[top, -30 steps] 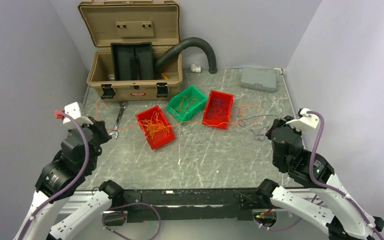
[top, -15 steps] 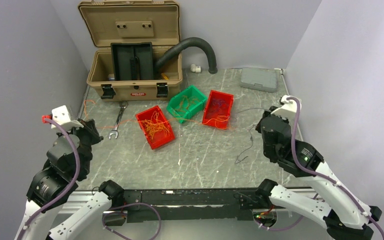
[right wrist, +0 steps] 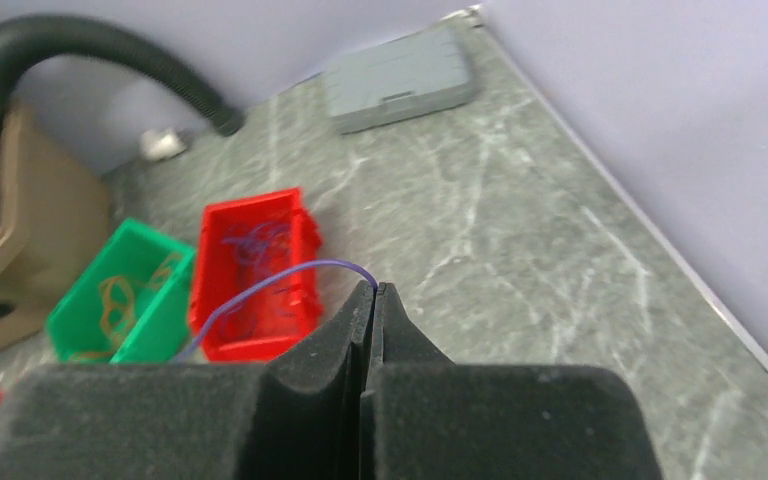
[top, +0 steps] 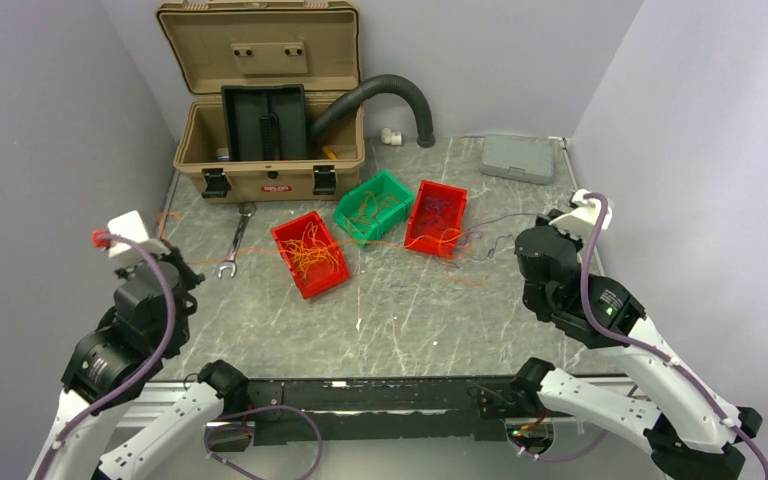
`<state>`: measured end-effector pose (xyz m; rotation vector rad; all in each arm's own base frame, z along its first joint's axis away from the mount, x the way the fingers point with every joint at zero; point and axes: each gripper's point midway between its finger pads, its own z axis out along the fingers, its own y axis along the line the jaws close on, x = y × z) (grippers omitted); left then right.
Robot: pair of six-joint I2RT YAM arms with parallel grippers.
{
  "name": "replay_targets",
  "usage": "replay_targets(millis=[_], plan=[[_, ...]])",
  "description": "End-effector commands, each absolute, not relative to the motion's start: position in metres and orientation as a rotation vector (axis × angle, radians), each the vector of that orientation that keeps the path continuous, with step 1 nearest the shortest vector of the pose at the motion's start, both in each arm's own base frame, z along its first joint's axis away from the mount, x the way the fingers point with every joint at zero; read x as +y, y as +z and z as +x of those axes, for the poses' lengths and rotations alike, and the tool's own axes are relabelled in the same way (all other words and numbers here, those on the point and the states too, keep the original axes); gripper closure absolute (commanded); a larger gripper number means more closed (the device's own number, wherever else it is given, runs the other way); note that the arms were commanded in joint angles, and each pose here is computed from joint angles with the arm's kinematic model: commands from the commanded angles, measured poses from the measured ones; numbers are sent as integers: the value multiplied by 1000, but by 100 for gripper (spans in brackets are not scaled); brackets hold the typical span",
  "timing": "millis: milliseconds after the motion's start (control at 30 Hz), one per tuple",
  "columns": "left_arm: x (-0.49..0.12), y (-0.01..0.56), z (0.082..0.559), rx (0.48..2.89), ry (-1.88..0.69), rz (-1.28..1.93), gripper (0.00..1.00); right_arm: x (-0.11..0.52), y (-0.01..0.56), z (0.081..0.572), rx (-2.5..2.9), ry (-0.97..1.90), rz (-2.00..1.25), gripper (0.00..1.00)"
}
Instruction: Untangle the cables
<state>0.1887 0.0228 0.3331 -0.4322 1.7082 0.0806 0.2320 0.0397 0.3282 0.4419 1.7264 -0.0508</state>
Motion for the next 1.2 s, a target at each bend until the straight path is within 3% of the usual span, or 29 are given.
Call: replay_targets(millis=[0, 400, 567, 733, 767, 867, 933, 1067, 1167], plan=[[93, 349, 146, 1480, 276, -762, 100, -18, 342, 210, 1555, -241, 680, 100], [115, 356, 123, 1380, 275, -882, 100, -54, 319, 187, 1460, -245, 887, 100], [48, 370, 177, 1494, 80, -498, 100, 4, 311, 218, 1626, -55, 519, 100], [-55, 381, 205, 1565, -254, -3, 100, 66, 297, 227, 1727, 184, 200, 91], [-67, 383, 206, 1571, -292, 45, 100, 76, 291, 227, 1756, 210, 152, 87], [-95, 391, 208, 1561, -390, 164, 100, 107, 279, 227, 1818, 292, -31, 54], [-109, 398, 207, 1542, -448, 219, 100, 134, 273, 224, 1836, 370, -194, 37], [-122, 410, 204, 1514, -511, 268, 100, 178, 258, 218, 1857, 513, -436, 26], [-123, 417, 204, 1505, -515, 274, 100, 210, 243, 213, 1865, 633, -590, 24]])
